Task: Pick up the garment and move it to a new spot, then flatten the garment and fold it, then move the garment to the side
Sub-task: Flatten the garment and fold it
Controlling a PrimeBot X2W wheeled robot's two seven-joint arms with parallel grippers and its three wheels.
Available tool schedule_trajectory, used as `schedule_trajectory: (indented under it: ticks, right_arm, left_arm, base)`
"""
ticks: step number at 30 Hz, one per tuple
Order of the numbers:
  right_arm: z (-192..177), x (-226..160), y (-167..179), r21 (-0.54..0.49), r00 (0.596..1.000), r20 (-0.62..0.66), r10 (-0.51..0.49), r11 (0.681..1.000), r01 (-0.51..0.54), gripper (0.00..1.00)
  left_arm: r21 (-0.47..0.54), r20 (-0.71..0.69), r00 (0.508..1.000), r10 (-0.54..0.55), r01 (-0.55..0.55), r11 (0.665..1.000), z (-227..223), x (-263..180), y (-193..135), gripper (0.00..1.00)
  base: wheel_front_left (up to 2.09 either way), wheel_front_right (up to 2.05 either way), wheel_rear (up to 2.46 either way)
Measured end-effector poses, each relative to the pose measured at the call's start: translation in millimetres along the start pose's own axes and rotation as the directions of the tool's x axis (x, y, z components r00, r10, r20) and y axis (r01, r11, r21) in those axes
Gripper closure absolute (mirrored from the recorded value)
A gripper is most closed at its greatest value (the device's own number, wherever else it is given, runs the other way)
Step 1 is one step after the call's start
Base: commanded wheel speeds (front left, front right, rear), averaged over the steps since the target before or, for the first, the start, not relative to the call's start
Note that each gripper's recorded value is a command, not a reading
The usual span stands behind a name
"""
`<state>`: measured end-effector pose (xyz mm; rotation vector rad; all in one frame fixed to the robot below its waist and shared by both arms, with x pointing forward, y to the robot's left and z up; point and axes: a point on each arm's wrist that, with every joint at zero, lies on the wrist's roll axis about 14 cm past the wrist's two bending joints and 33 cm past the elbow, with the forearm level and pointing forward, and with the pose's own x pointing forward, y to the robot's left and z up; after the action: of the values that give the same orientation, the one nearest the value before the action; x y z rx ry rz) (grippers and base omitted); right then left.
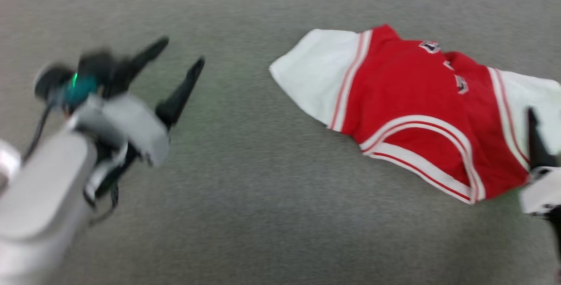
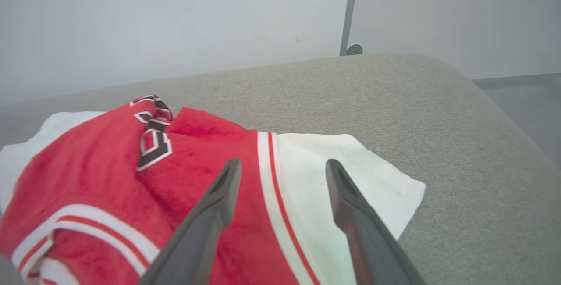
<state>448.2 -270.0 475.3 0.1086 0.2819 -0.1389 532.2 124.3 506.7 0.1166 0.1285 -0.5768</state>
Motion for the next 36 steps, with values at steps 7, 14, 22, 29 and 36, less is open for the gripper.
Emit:
schedule_trajectory:
  ticks: [7,14,22,29,36]
  right_arm:
    - [0.8,-14.3,23.7,0.022,0.998,0.032,0.059,0.998,-0.060,0.00]
    - [-12.0,-30.9,7.7,0.058,1.000,0.007,0.011,0.998,-0.012,0.00]
    - [-29.6,-42.1,-10.2,0.057,0.998,-0.030,-0.048,0.997,0.050,0.00]
    - [-31.0,-36.9,-9.9,0.049,0.998,-0.032,-0.048,0.998,0.050,0.00]
    - [-24.4,-29.0,6.3,0.041,1.000,-0.019,-0.002,0.999,0.002,0.00]
  left_arm:
    - [-0.083,-0.266,0.946,-0.186,0.170,0.982,-14.7,60.7,-35.7,0.00]
    - [-0.317,-0.536,0.778,-0.327,0.173,0.932,-57.8,81.4,-54.7,0.00]
    - [-0.457,-0.580,0.681,-0.447,0.182,0.871,-77.6,101.4,-82.9,0.00]
    - [-0.497,-0.537,0.704,-0.465,0.181,0.849,-76.9,104.3,-88.9,1.00]
    - [-0.471,-0.508,0.777,-0.372,0.112,0.875,-66.0,76.3,-49.6,1.00]
  base:
    - [0.00,0.00,0.00]
    - [0.00,0.00,0.00]
    - [0.00,0.00,0.00]
    - [0.00,0.00,0.00]
    - [0.00,0.00,0.00]
